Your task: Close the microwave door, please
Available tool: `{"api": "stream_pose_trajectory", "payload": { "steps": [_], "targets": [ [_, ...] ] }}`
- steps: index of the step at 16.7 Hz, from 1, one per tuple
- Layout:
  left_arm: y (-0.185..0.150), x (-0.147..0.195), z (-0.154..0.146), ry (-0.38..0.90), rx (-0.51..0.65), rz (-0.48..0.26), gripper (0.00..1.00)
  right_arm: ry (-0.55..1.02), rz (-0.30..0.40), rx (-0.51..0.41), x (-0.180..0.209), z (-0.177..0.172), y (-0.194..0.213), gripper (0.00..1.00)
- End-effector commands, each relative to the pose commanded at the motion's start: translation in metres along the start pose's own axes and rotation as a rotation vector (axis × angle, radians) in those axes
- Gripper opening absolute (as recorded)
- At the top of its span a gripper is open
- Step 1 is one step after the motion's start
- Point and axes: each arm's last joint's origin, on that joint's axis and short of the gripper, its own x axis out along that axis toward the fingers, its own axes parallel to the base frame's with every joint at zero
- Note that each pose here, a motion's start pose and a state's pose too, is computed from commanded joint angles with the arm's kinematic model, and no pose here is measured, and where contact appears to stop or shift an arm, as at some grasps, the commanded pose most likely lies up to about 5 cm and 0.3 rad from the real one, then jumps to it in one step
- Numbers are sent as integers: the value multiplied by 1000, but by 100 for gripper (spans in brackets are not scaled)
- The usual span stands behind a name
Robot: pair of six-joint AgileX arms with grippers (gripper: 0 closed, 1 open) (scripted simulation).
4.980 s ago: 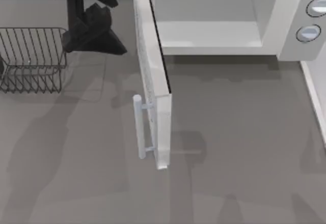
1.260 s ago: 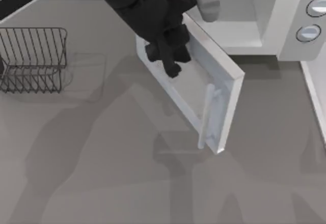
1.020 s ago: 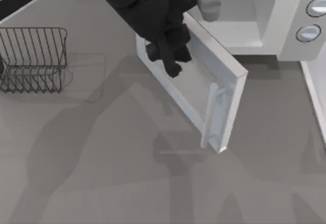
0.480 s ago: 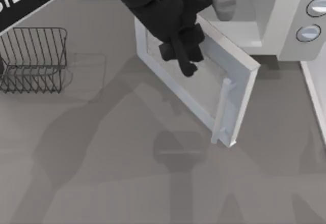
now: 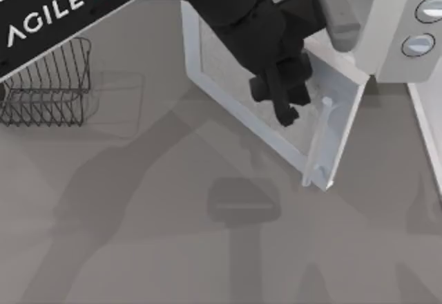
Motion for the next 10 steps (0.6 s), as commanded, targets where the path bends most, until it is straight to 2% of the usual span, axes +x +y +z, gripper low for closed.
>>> {"api": "stream_pose_trajectory", "payload": {
  "steps": [5, 10],
  "targets": [
    [17, -13, -6, 12, -75, 85, 0, 0, 0, 0, 0, 0, 0, 100],
    [12, -8, -4, 23, -70, 62, 0, 0, 0, 0, 0, 0, 0, 100]
  ]
}}
